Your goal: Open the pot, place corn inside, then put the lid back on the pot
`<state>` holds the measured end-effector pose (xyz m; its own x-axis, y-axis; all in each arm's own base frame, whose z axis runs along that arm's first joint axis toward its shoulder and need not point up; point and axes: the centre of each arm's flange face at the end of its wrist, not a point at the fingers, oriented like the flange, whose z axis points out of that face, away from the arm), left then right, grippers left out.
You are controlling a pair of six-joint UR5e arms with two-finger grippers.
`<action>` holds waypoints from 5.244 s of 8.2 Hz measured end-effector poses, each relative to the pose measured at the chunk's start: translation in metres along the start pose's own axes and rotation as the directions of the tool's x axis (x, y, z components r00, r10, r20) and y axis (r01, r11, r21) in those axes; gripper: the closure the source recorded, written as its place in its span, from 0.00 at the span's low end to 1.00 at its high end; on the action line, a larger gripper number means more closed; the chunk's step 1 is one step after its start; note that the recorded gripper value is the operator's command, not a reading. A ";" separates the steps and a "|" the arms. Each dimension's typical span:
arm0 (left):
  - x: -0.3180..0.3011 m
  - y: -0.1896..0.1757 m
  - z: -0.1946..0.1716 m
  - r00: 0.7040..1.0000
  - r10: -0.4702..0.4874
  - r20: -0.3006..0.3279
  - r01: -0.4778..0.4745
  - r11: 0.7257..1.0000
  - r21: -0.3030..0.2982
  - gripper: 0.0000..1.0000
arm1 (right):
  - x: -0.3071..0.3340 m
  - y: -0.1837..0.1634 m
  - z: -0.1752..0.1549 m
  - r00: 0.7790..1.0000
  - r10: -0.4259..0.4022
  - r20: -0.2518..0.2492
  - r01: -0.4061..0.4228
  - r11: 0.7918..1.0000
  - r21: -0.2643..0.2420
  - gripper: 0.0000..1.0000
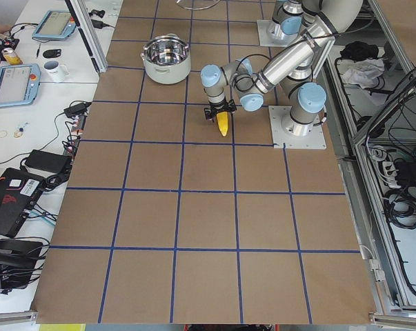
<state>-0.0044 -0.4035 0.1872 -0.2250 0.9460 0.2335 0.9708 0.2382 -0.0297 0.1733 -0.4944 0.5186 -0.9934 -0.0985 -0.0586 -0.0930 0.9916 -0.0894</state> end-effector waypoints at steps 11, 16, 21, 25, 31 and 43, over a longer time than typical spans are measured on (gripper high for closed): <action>0.002 -0.004 0.004 0.997 -0.079 -0.001 0.079 0.997 -0.007 0.98 | 0.013 0.035 -0.025 1.000 0.007 -0.007 -0.007 1.000 -0.015 0.81; -0.036 -0.003 -0.077 0.959 -0.218 0.183 0.220 0.975 0.009 1.00 | 0.012 0.037 -0.025 1.000 0.008 -0.003 -0.008 1.000 -0.020 0.81; -0.064 -0.026 -0.165 0.824 -0.473 0.312 0.481 0.875 0.058 1.00 | 0.011 0.039 -0.025 1.000 0.010 0.002 -0.010 1.000 -0.024 0.81; -0.079 -0.081 -0.217 0.622 -0.724 0.299 0.710 0.682 0.174 1.00 | 0.010 0.039 -0.025 1.000 0.010 0.004 -0.010 1.000 -0.024 0.81; -0.114 -0.221 -0.244 0.411 -0.907 0.092 0.874 0.420 0.244 1.00 | 0.011 0.038 -0.025 1.000 0.015 0.001 -0.015 1.000 -0.022 0.80; -0.141 -0.391 -0.164 0.314 -0.949 0.006 0.929 0.309 0.202 1.00 | 0.011 0.038 -0.027 1.000 0.008 -0.003 -0.008 1.000 -0.014 0.81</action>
<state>-0.3389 -0.6661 0.3249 -0.9928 0.0725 0.0957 0.0739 0.9972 0.0116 0.1568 -0.4556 0.5412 -0.9943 -0.0905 -0.0565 -0.0861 0.9935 -0.0747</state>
